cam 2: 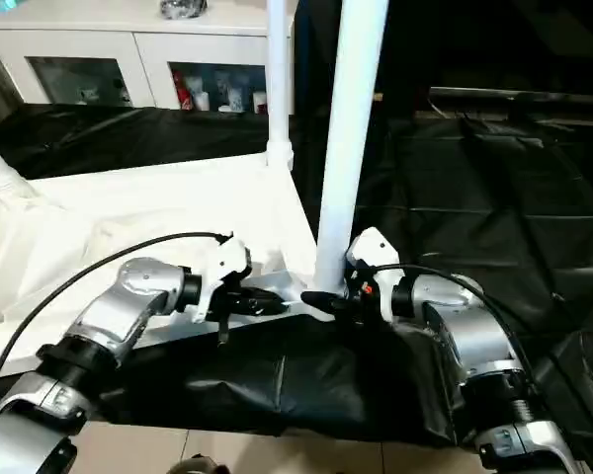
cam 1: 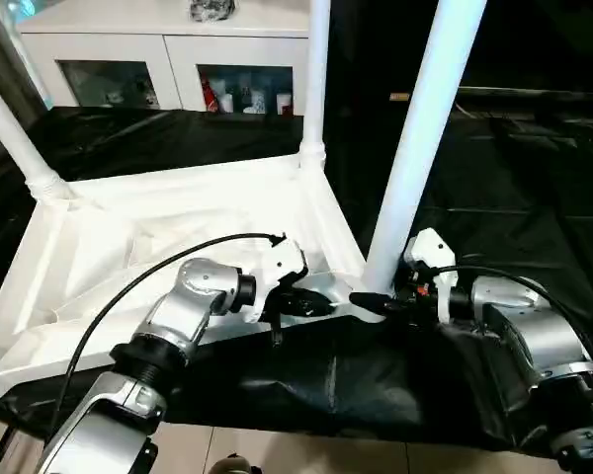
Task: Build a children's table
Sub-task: Rotate leg to tighten
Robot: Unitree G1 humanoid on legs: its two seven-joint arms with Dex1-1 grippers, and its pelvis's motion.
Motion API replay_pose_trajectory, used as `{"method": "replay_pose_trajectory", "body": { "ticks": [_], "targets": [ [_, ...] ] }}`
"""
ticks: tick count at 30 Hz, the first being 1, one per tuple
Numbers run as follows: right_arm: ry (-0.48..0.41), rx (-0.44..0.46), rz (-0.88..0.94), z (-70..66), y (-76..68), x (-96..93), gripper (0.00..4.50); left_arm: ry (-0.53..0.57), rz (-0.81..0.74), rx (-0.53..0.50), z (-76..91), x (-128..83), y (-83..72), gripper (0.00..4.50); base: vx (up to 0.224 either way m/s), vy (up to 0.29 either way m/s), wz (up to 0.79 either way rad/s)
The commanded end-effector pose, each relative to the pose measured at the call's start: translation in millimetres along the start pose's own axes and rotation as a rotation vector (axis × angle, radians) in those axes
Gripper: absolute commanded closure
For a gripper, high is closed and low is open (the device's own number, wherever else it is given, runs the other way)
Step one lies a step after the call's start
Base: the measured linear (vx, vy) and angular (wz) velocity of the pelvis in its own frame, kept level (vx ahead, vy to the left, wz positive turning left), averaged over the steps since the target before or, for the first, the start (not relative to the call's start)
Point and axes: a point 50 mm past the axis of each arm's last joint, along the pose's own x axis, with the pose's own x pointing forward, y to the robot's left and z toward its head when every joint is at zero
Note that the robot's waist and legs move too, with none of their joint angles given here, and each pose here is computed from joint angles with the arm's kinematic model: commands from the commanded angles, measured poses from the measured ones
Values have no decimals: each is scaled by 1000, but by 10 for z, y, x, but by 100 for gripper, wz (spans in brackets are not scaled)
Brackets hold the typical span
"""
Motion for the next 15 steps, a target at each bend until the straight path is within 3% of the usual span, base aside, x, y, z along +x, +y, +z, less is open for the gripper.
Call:
{"method": "replay_pose_trajectory", "body": {
  "ticks": [1,6,9,15],
  "targets": [
    [-38,-15,85,72,114,97,176,-93,-23,78,250,30,-8,450,0,0,0],
    [-29,34,-140,-21,2,229,181,-81,131,59,274,134,114,450,0,0,0],
    [-10,124,-303,-98,-75,321,182,-83,222,47,323,218,190,450,0,0,0],
    [-7,242,-503,-130,-42,626,183,-67,374,14,446,495,279,450,0,0,0]
  ]
}}
